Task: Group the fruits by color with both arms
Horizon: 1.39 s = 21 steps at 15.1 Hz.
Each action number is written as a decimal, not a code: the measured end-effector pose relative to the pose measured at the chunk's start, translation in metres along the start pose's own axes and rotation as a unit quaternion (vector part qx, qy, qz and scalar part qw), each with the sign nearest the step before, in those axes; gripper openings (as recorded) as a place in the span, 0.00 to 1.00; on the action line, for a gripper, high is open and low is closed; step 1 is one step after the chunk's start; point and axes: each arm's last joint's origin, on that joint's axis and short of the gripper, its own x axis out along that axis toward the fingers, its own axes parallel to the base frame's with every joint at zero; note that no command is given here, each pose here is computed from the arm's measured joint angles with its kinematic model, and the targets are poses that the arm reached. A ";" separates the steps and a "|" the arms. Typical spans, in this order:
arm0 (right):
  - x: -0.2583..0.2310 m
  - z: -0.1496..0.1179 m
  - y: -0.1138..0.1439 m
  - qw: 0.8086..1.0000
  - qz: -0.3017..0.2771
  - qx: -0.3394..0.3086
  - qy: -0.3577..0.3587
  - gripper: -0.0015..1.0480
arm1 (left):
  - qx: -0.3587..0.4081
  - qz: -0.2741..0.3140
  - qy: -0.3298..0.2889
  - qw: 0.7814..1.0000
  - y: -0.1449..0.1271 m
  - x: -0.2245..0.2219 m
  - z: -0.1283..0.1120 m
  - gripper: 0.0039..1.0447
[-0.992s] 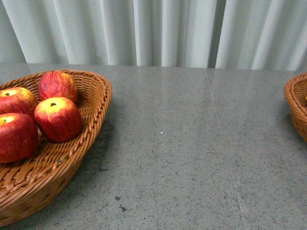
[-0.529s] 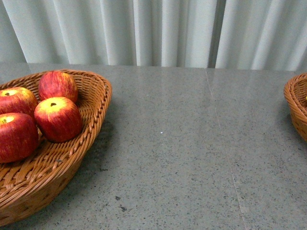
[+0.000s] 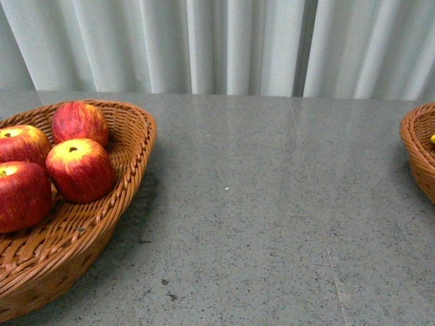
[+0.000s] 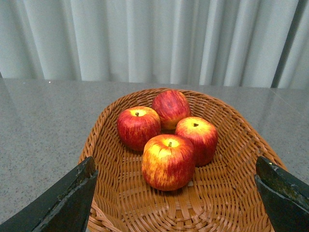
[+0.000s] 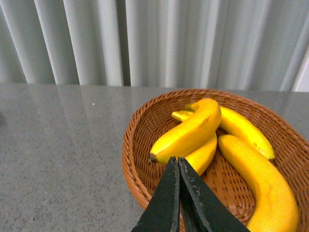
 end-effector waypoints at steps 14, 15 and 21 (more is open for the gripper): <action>0.000 0.001 0.000 1.000 0.000 0.000 -0.006 0.79 | 0.000 0.001 0.000 1.000 0.000 0.000 0.000 0.94; 0.000 0.001 0.000 1.000 0.000 0.000 -0.006 0.91 | 0.000 0.001 0.000 1.000 0.000 0.000 0.000 0.94; 0.000 0.001 0.000 1.000 0.000 0.000 -0.006 0.94 | 0.000 0.001 0.000 1.000 0.000 0.000 0.000 0.94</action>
